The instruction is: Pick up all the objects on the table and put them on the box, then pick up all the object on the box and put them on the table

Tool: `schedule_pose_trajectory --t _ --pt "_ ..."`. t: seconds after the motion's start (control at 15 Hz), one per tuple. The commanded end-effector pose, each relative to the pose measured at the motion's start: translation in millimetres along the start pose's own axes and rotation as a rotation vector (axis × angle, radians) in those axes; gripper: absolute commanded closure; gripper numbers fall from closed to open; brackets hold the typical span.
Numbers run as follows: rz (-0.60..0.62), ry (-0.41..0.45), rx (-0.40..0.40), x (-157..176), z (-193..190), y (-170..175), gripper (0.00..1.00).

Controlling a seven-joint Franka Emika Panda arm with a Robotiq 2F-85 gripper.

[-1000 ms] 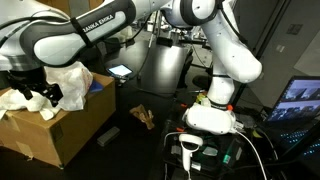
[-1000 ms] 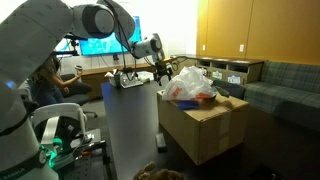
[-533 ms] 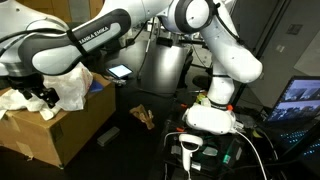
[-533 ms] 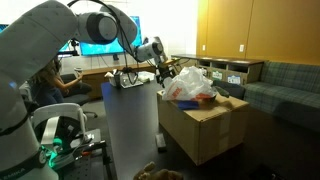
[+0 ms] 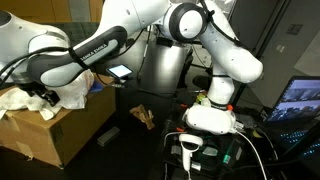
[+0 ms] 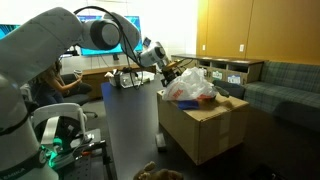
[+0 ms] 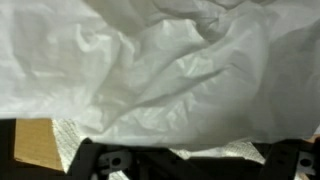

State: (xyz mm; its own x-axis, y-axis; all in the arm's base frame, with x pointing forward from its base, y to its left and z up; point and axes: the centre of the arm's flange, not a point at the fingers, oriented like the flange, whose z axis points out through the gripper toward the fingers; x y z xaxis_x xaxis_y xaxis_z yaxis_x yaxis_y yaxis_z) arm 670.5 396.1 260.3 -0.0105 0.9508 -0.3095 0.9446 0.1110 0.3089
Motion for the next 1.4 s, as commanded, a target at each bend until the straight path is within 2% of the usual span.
schedule_pose_trajectory --t 0.0,0.27,0.4,1.0,1.13,1.33 --pt "0.006 -0.020 -0.022 8 12 14 0.00" --pt "0.011 -0.023 -0.011 9 17 14 0.00" --pt "0.014 -0.024 -0.012 8 18 16 0.25" --pt "0.031 -0.046 -0.003 3 21 17 0.95" --pt "0.035 -0.055 0.004 1 15 15 1.00" --pt "0.052 -0.052 0.004 -2 -7 4 0.98"
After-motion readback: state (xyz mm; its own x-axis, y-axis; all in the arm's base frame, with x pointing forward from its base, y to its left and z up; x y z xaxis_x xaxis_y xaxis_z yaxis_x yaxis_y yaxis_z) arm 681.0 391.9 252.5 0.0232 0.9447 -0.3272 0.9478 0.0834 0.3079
